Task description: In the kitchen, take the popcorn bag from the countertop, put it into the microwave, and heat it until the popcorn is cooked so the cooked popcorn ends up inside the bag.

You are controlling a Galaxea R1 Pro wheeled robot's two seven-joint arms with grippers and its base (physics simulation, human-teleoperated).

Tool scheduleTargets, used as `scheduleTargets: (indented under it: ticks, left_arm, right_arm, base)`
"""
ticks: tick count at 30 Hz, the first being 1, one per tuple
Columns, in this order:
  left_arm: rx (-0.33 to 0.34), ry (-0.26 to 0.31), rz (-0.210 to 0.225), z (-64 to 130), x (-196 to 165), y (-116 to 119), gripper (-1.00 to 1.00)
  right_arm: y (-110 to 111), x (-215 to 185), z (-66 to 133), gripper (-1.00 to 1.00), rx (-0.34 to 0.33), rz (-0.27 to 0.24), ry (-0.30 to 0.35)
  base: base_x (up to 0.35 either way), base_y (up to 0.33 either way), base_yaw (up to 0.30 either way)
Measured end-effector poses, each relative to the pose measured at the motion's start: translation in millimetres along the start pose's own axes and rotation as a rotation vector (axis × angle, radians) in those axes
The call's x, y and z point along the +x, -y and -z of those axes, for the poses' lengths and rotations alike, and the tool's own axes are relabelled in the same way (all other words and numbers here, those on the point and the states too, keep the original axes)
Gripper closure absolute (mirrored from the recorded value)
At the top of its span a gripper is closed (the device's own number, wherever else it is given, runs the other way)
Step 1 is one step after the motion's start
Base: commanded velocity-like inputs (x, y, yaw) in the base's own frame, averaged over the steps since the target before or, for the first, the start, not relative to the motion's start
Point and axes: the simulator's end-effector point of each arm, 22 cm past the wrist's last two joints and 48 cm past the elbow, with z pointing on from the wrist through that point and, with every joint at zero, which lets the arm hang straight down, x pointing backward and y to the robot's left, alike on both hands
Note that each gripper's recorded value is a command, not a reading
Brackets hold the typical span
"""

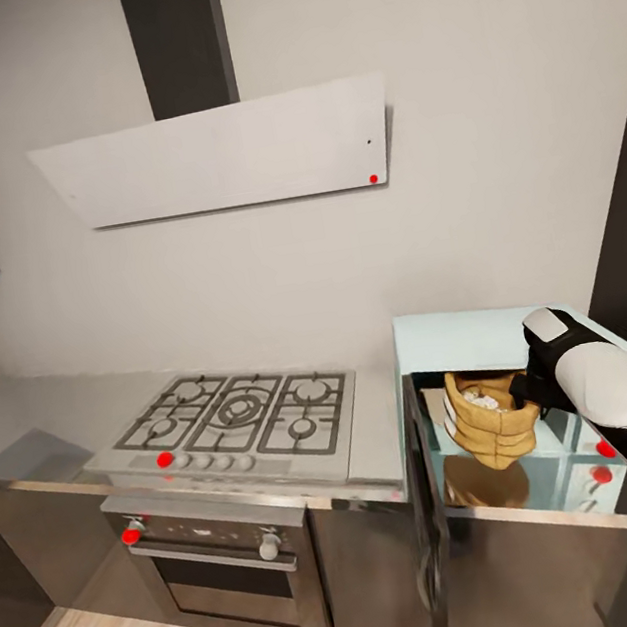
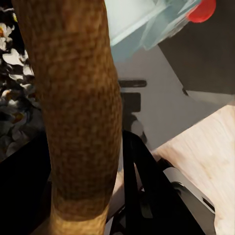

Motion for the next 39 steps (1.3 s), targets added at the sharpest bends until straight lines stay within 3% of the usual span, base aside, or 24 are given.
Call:
scheduleTargets:
  ticks: [16, 17, 39]
  left_arm:
    - [0.0, 0.001, 0.0, 0.0, -0.4, 0.0, -1.0]
    - [0.0, 0.0, 0.0, 0.0, -0.2, 0.0, -1.0]
    - [-0.002, 0.0, 0.0, 0.0, -0.2, -1.2, -1.0]
  right_arm:
    - [0.8, -0.5, -0.2, 1.0, 0.0, -0.002, 0.0]
    - [1.0, -0.6, -0.2, -1.0, 0.0, -0.002, 0.0]
    - [0.2, -0.7, -0.1, -1.0, -0.006, -0.004, -0.001]
  base:
    - [0.054, 0.0, 0.0]
    - [0.0, 0.0, 0.0]
    - [0.0, 0.0, 0.0]
